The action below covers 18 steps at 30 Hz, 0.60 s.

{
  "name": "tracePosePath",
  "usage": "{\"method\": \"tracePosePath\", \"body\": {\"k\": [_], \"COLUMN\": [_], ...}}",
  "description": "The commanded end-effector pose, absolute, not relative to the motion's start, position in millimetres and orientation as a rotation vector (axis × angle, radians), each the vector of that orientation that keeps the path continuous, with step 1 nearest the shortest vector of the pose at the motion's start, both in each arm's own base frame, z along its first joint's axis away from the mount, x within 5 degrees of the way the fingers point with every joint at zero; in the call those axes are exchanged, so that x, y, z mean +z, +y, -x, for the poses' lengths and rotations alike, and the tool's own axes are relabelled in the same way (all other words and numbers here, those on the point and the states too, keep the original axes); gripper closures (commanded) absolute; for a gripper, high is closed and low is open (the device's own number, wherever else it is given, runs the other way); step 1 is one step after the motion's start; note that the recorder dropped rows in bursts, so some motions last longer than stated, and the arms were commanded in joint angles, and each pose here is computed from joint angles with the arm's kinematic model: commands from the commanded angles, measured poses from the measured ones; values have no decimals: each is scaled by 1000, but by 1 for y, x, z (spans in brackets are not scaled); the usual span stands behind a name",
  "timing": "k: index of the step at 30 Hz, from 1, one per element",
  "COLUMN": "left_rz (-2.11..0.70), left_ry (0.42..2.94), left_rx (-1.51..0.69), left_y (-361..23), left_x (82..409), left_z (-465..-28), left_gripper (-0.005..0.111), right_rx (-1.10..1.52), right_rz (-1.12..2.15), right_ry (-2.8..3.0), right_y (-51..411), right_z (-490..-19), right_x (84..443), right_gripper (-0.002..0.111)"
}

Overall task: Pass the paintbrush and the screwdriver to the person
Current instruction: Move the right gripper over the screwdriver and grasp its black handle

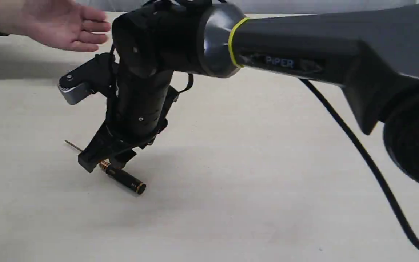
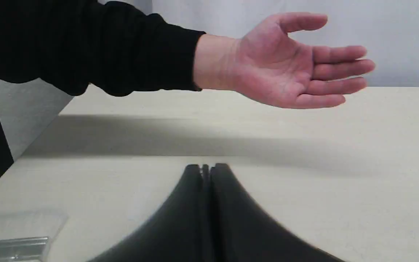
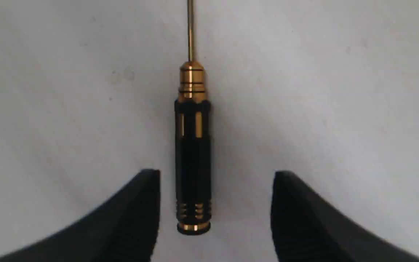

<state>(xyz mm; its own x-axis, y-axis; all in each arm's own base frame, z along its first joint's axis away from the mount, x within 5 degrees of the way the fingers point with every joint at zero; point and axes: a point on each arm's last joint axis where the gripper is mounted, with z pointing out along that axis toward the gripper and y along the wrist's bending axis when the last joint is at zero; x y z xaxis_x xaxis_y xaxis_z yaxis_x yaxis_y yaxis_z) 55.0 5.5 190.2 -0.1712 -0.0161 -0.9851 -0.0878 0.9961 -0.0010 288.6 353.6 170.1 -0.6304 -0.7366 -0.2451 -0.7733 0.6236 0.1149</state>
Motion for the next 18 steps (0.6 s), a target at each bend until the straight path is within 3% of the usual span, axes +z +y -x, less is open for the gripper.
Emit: {"method": "tracePosePath", "body": {"k": [1,13,18], "left_rz": [76,76,76], "left_ry": [1734,1732,1732], "left_rx": [55,54,54], "left_y": [5,5,5], "left_x": [190,191,191], "left_z": [-55,-55,-55], "left_gripper": [107,107,107], "right_rx": [324,346,337], "right_rz": [1258,1272,1276], "right_ry": [2686,2800,2807], "right_y": [357,361,361], "right_z": [-290,-288,-288], "right_x": [155,106,101], "right_gripper": [58,61,92]}}
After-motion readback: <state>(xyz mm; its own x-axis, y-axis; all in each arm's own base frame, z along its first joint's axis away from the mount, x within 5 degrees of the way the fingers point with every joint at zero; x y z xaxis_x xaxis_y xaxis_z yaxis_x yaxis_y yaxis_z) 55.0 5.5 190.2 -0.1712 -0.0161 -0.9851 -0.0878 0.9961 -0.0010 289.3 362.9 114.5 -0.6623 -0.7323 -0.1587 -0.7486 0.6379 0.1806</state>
